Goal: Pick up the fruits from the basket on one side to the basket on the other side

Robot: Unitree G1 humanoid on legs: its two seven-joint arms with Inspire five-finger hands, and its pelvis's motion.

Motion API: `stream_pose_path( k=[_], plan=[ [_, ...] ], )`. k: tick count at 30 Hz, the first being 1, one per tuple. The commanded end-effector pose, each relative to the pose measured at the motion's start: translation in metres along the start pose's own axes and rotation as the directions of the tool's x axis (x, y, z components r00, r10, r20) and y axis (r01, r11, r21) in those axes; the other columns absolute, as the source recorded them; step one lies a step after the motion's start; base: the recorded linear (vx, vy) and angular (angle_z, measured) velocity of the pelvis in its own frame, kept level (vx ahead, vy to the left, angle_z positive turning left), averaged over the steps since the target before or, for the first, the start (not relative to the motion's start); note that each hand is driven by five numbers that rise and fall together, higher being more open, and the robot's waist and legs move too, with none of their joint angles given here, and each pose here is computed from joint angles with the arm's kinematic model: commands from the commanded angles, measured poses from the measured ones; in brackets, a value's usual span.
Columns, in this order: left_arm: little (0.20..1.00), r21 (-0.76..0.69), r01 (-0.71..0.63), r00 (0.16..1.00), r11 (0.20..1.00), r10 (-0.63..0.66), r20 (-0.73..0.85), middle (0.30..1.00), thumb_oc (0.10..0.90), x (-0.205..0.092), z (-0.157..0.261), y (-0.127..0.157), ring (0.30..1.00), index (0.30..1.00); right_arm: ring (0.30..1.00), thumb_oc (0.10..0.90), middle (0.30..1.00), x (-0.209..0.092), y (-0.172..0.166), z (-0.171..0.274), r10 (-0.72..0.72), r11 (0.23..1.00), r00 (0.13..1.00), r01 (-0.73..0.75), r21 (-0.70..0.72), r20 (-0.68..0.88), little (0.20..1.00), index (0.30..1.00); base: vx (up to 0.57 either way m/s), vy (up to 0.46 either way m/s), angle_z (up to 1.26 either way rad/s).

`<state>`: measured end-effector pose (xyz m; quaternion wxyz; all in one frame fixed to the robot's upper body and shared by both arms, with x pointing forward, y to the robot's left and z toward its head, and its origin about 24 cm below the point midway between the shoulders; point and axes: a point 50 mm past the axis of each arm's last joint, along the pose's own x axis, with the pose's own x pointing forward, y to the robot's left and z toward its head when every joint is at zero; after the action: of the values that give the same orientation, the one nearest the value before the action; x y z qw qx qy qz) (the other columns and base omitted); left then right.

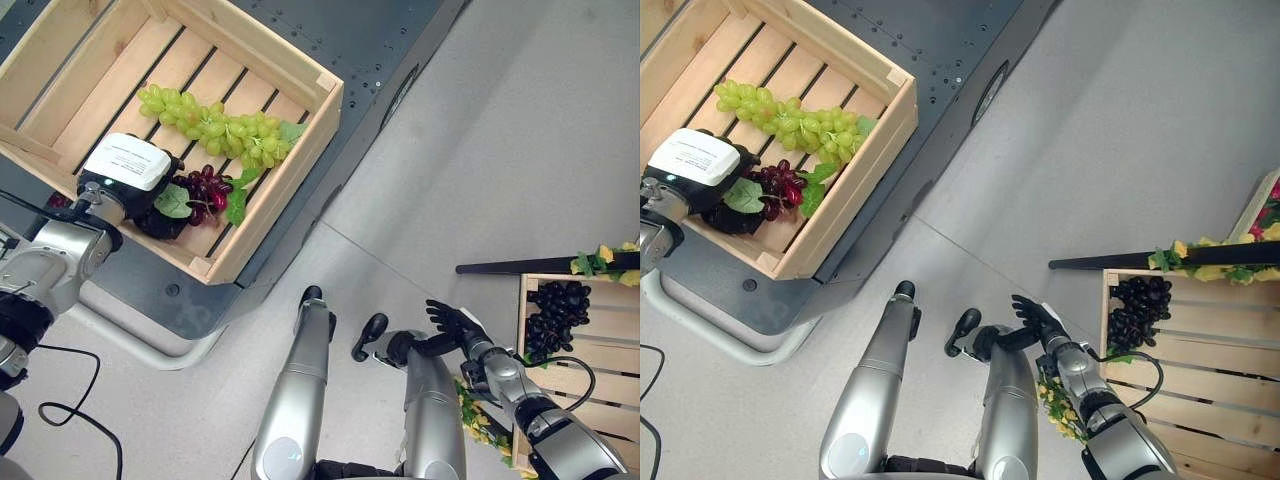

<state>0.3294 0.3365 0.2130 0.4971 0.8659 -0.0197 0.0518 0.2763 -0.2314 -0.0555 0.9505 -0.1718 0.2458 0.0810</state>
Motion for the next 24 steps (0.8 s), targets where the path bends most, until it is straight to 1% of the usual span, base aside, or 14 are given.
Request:
stream_pose_path(
  k=[1, 4, 7, 9, 11, 12, 13, 15, 18, 22, 24],
  plan=[
    [0.900, -0.005, -0.167, 0.982, 0.986, 0.166, -0.085, 0.900, 0.800, 0.000, -0.031, 0.037, 0.900, 0.900, 0.900, 0.800, 0.900, -0.010, -0.013, -0.009, -0.037, 0.998, 0.999, 0.035, 0.051, 0.030, 0.900, 0.900, 0.00, 0.000, 0.00],
    [0.900, -0.053, -0.172, 0.985, 0.984, 0.170, -0.034, 0.900, 0.800, 0.002, -0.021, 0.034, 0.900, 0.900, 0.900, 0.800, 0.900, -0.009, -0.011, -0.007, -0.042, 0.998, 0.998, 0.040, 0.051, 0.036, 0.900, 0.900, 0.00, 0.000, 0.00],
    [0.900, -0.141, -0.189, 0.981, 0.972, 0.192, 0.008, 0.900, 0.800, 0.003, -0.011, 0.031, 0.900, 0.900, 0.900, 0.800, 0.900, -0.009, -0.011, -0.006, -0.050, 0.998, 0.998, 0.048, 0.048, 0.037, 0.900, 0.900, 0.00, 0.000, 0.00],
    [0.900, -0.229, -0.189, 0.976, 0.955, 0.208, 0.063, 0.900, 0.800, 0.003, -0.002, 0.029, 0.900, 0.900, 0.900, 0.800, 0.900, -0.009, -0.012, -0.006, -0.054, 0.998, 0.998, 0.052, 0.044, 0.035, 0.900, 0.900, 0.00, 0.000, 0.00],
    [0.900, -0.280, -0.175, 0.971, 0.944, 0.212, 0.106, 0.900, 0.800, 0.004, 0.006, 0.027, 0.900, 0.900, 0.900, 0.800, 0.900, -0.009, -0.013, -0.006, -0.058, 0.997, 0.998, 0.056, 0.043, 0.032, 0.900, 0.900, 0.00, 0.000, 0.00],
    [0.900, -0.299, -0.173, 0.969, 0.938, 0.216, 0.118, 0.900, 0.800, 0.004, 0.009, 0.027, 0.900, 0.900, 0.900, 0.800, 0.900, -0.009, -0.014, -0.006, -0.060, 0.997, 0.998, 0.059, 0.045, 0.032, 0.900, 0.900, 0.00, 0.000, 0.00],
    [0.900, -0.351, -0.178, 0.963, 0.919, 0.235, 0.128, 0.900, 0.800, 0.003, 0.014, 0.025, 0.900, 0.900, 0.900, 0.800, 0.900, -0.008, -0.014, -0.005, -0.063, 0.997, 0.998, 0.061, 0.047, 0.032, 0.900, 0.900, 0.00, 0.000, 0.00],
    [0.900, -0.391, -0.190, 0.956, 0.900, 0.260, 0.133, 0.900, 0.800, 0.003, 0.019, 0.022, 0.900, 0.900, 0.900, 0.800, 0.900, -0.008, -0.012, -0.006, -0.057, 0.998, 0.998, 0.055, 0.042, 0.029, 0.900, 0.900, 0.00, 0.000, 0.00],
    [0.900, -0.413, -0.191, 0.951, 0.890, 0.271, 0.146, 0.900, 0.800, 0.003, 0.024, 0.019, 0.900, 0.900, 0.900, 0.800, 0.900, -0.009, -0.011, -0.008, -0.049, 0.998, 0.999, 0.048, 0.035, 0.023, 0.900, 0.900, 0.00, 0.000, 0.00],
    [0.900, -0.371, -0.144, 0.959, 0.917, 0.222, 0.175, 0.900, 0.800, 0.007, 0.029, 0.017, 0.900, 0.900, 0.900, 0.800, 0.900, -0.007, -0.011, -0.006, -0.056, 0.998, 0.998, 0.055, 0.036, 0.023, 0.900, 0.900, 0.00, 0.000, 0.00],
    [0.900, -0.373, -0.131, 0.963, 0.919, 0.207, 0.171, 0.900, 0.800, 0.008, 0.030, 0.016, 0.900, 0.900, 0.900, 0.800, 0.900, -0.007, -0.012, -0.005, -0.061, 0.997, 0.998, 0.060, 0.037, 0.024, 0.900, 0.900, 0.00, 0.000, 0.00]
  ],
)
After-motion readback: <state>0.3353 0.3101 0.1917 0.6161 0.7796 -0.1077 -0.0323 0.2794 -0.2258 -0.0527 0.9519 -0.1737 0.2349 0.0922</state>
